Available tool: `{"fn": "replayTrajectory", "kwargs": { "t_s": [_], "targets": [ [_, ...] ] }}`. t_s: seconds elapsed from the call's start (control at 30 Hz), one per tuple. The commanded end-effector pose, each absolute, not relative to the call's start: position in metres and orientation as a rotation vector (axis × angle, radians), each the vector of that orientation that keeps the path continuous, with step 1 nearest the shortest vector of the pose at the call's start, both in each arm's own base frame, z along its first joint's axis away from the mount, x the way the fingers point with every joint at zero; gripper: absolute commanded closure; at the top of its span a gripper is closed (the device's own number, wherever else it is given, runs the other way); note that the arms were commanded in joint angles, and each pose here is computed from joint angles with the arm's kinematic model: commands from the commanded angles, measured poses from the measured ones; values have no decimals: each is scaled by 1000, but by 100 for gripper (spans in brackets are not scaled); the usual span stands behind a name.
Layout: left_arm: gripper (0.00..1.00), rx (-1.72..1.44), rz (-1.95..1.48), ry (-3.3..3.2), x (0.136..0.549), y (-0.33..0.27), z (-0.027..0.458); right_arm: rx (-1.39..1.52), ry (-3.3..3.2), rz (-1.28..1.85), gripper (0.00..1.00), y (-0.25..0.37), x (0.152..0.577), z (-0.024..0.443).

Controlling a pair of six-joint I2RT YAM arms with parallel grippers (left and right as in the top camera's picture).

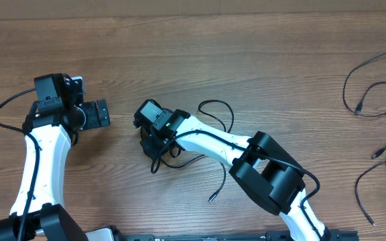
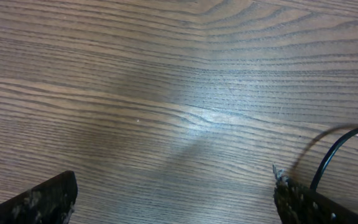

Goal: Untangle cables
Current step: 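Grasp the last black cable with the right gripper and lift it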

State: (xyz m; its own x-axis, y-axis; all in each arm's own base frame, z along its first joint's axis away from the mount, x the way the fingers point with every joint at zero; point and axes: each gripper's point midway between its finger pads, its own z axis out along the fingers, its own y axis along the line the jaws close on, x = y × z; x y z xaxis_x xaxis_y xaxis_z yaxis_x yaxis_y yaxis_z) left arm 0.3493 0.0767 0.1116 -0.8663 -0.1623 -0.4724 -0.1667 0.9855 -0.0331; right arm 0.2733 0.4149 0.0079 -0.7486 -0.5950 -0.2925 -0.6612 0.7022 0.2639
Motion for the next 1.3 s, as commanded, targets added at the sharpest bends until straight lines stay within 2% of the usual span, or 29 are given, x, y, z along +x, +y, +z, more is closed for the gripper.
{"fn": "replayTrajectory", "kwargs": {
  "t_s": [0.0, 0.3, 0.37, 0.53, 0.6, 0.77, 0.87, 0.93, 1.1, 1.27],
  "targets": [
    [0, -212, 9, 2599, 354, 76, 126, -1016, 2740, 544, 59, 415, 265, 5],
    [1, -212, 9, 2599, 354, 76, 126, -1010, 2771, 449, 75, 406, 268, -18],
    [0, -212, 9, 2599, 354, 76, 126, -1003, 2766, 424, 83, 404, 271, -19],
    [0, -212, 9, 2599, 354, 76, 126, -975, 2747, 313, 96, 395, 281, -21],
    [0, -212, 9, 2599, 354, 76, 126, -953, 2729, 259, 96, 390, 290, -20],
    [0, -212, 9, 2599, 354, 76, 126, -796, 2594, -88, 96, 356, 346, -2],
    [1, -212, 9, 2599, 354, 76, 126, -635, 2457, -347, 96, 320, 393, 24],
    [0, -212, 9, 2599, 354, 76, 126, -484, 2308, -566, 96, 279, 439, 55],
    [0, -212, 9, 2599, 354, 76, 126, -324, 2187, -714, 96, 215, 504, 92],
    [0, -212, 9, 2599, 354, 76, 126, -104, 2141, -776, 96, 122, 559, 121]
  ]
}}
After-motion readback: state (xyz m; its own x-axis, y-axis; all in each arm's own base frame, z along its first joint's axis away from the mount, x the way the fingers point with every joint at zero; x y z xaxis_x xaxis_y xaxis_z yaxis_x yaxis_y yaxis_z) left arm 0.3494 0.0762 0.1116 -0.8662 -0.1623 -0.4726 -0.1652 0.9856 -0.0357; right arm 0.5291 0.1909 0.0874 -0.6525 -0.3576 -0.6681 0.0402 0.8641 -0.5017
